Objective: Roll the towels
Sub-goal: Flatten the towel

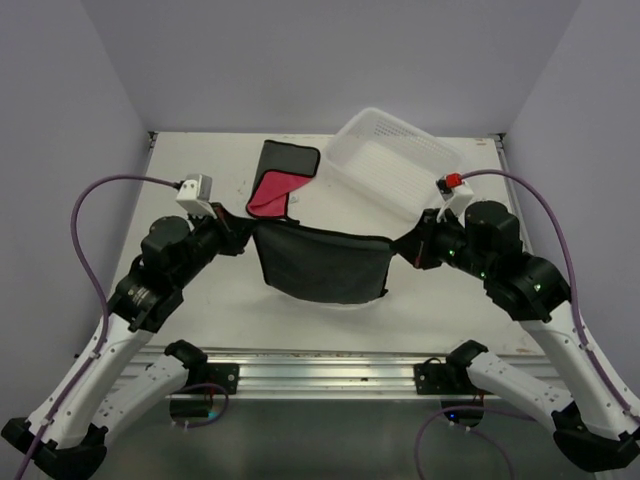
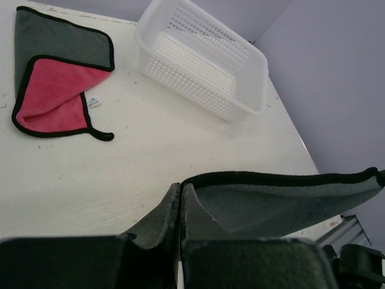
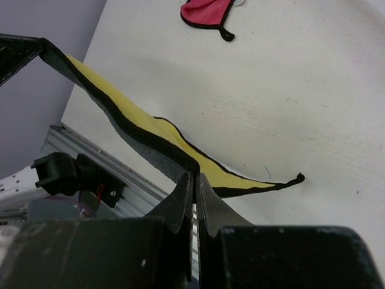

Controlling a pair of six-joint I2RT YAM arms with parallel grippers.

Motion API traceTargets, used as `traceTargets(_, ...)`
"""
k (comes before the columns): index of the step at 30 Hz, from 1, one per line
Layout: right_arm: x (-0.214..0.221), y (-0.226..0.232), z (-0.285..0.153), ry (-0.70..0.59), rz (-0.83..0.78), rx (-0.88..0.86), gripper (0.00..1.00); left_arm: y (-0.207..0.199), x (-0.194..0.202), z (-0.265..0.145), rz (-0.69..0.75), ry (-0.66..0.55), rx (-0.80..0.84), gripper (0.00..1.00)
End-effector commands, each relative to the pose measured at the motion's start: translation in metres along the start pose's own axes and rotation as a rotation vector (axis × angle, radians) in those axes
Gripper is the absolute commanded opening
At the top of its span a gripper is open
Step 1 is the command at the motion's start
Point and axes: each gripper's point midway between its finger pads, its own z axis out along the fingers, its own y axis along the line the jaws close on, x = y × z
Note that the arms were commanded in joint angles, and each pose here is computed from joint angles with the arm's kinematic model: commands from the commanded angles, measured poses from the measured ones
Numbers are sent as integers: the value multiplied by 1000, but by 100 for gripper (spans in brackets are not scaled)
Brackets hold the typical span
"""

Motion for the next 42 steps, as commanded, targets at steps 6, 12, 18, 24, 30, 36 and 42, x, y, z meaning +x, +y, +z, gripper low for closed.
traceTargets(6,23,13,-35,56,67,-78,0,-18,6,-34,-72,-5,125,0)
traceTargets(12,21,3,-17,55,93,-23,0,-13,8,-29,-140,11,75,0)
traceTargets(18,22,-22,45,68,121,98,0,30,24,13,-128,49,-155,0)
traceTargets(24,19,-49,115,119,102,197,0,61,36,69,-58,84,-303,0)
traceTargets(30,11,-92,177,139,140,255,0,90,39,120,-34,85,-384,0)
traceTargets(36,0,-104,221,143,119,250,0,117,32,156,-63,96,-391,0)
traceTargets(42,-11,-117,252,133,97,276,0,134,32,187,-43,118,-394,0)
